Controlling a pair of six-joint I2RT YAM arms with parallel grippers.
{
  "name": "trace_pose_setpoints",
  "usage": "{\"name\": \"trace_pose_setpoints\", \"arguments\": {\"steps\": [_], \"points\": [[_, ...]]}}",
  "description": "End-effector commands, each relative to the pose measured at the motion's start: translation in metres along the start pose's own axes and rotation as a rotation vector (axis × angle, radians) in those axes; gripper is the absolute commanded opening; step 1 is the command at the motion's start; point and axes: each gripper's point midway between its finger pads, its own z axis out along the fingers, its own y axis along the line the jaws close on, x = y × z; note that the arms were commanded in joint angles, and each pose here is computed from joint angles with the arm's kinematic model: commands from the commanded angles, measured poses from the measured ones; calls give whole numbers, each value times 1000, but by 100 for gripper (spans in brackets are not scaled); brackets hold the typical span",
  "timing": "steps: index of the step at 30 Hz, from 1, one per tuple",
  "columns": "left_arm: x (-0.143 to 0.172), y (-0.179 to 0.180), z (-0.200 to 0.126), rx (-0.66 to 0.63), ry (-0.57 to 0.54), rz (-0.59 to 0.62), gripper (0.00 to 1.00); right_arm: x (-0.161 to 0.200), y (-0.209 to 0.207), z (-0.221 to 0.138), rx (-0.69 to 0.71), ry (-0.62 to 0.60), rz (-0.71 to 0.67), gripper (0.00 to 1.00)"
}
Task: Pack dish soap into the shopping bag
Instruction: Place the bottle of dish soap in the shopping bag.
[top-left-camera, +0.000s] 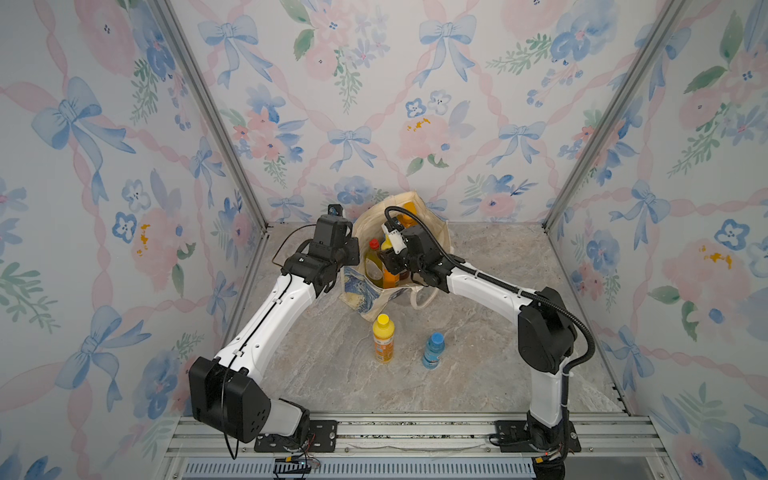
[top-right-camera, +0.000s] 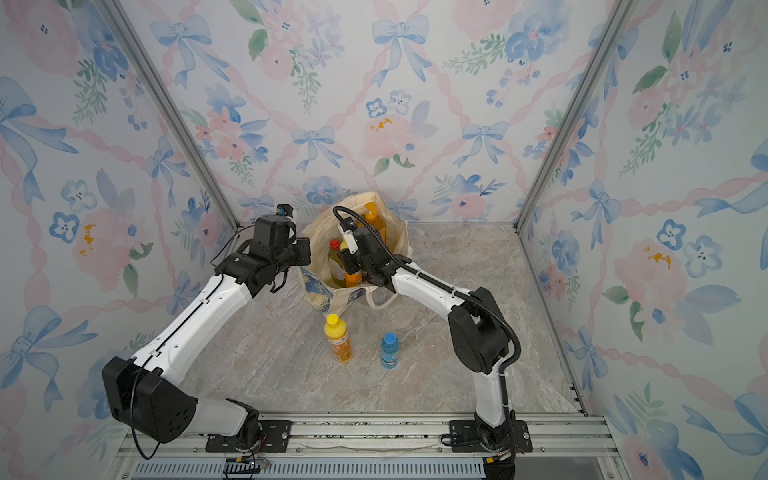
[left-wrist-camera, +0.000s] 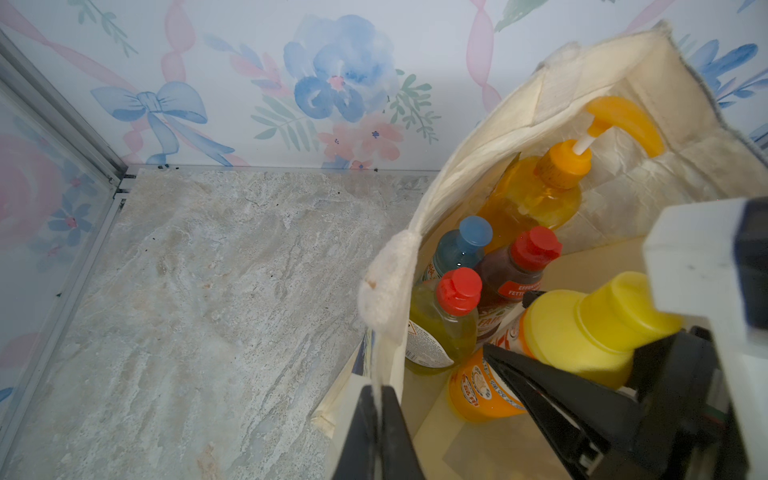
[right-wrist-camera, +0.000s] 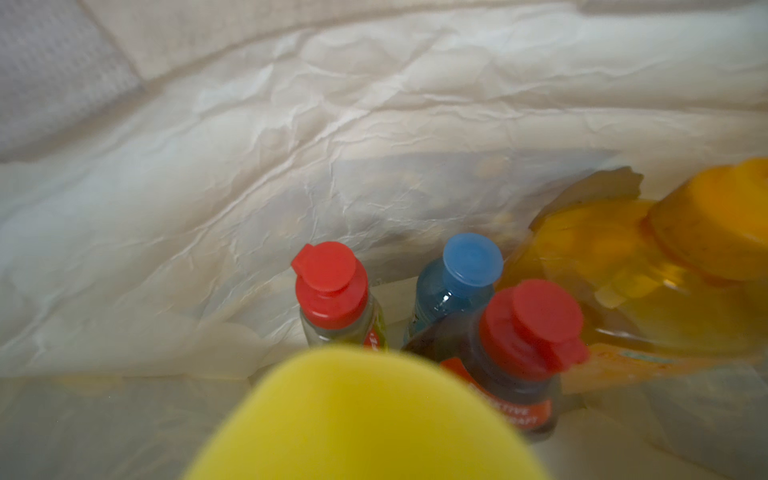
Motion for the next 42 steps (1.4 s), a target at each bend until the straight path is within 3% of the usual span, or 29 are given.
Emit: {"name": "trace_pose_setpoints", "arguments": {"steps": [1,11,23,28,31,40,42], "points": [[-15,2,-5,2,-31,-1,0,-44,-6,-3,-2,-180,16,0],[-13,3,-5,-4,-31,-3,0,-13,-10,9,1,-83,16,0],[-16,8,-14,-23,-52,-10,0,2,-9,19,76,101,-110,0],[-16,8,-14,-23,-52,-16,0,11,-3,26,56,109,-103,0],[-17,8,-14,-23,-55,-15,0,15,-2,26,60,123,-104,8],[-13,8,-12,-22,-46,-15,0,-14,0,4,50,39,-99,51],[-12,9,-12,-24,-44,-17,0,-21,1,-1,49,19,-99,55]]}}
